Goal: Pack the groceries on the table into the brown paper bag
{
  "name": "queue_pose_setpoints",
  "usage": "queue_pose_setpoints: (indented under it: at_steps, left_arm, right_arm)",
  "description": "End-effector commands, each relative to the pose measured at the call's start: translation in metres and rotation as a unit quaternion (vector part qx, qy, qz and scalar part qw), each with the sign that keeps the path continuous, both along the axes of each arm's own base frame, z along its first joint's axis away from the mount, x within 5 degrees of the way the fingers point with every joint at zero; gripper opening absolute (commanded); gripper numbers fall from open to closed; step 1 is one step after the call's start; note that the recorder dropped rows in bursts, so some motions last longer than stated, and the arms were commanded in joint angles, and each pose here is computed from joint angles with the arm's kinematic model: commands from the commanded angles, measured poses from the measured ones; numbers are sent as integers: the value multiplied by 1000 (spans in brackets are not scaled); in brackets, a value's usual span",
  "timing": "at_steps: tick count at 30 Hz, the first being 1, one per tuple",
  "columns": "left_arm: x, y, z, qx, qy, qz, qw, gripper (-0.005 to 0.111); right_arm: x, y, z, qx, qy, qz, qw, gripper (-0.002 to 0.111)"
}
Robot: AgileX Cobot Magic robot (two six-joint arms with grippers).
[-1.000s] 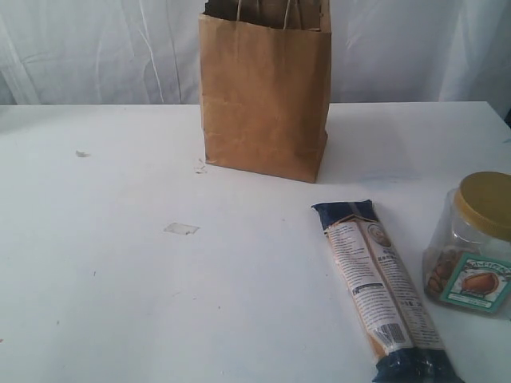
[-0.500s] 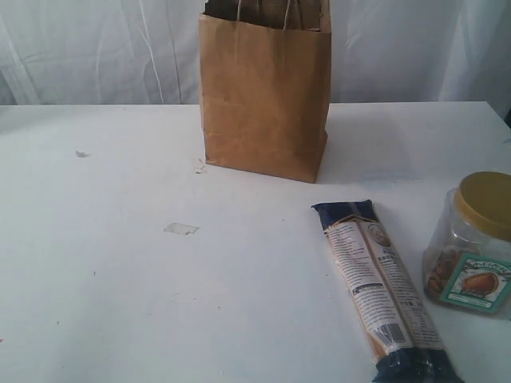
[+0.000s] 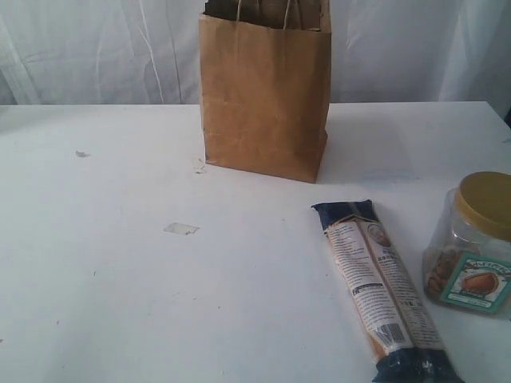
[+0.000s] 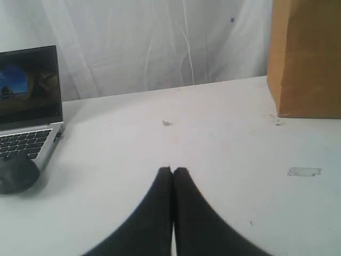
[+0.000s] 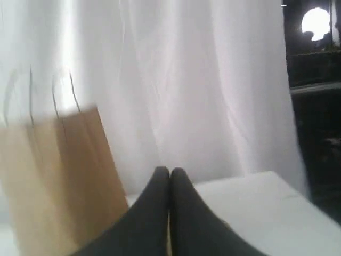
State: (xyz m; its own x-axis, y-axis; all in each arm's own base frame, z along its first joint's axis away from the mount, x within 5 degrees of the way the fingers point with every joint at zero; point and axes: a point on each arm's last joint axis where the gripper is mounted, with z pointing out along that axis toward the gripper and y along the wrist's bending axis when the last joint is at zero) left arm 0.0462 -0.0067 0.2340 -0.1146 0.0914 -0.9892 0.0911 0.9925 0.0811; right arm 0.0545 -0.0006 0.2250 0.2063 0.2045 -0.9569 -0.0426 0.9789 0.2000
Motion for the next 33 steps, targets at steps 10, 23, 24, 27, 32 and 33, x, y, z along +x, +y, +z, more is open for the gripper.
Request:
queue_pose_setpoints:
  at_steps: [10,23,24,27,32,33]
  left_arm:
    - [-1,0,-1,0,-2,-3,1000,0]
    - [-1,0,-1,0,-2,-3,1000,0]
    - [-1,0,-1,0,-2,-3,1000,0]
    - [-1,0,-1,0,-2,-3,1000,0]
    - [-1,0,-1,0,-2,-3,1000,0]
    - [-1,0,-1,0,-2,-3,1000,0]
  right_arm:
    - [-22,-20,41,297,-266,30,917,0]
    - [67,-6,60,-181,388,-6,904,0]
    - [79,-3,59,-172,419,11,891,0]
    - [100,13,62,-173,496,99,845,0]
    - [105,39,56,-161,567,219,778,0]
    - [104,43,49,-161,581,236,762,0]
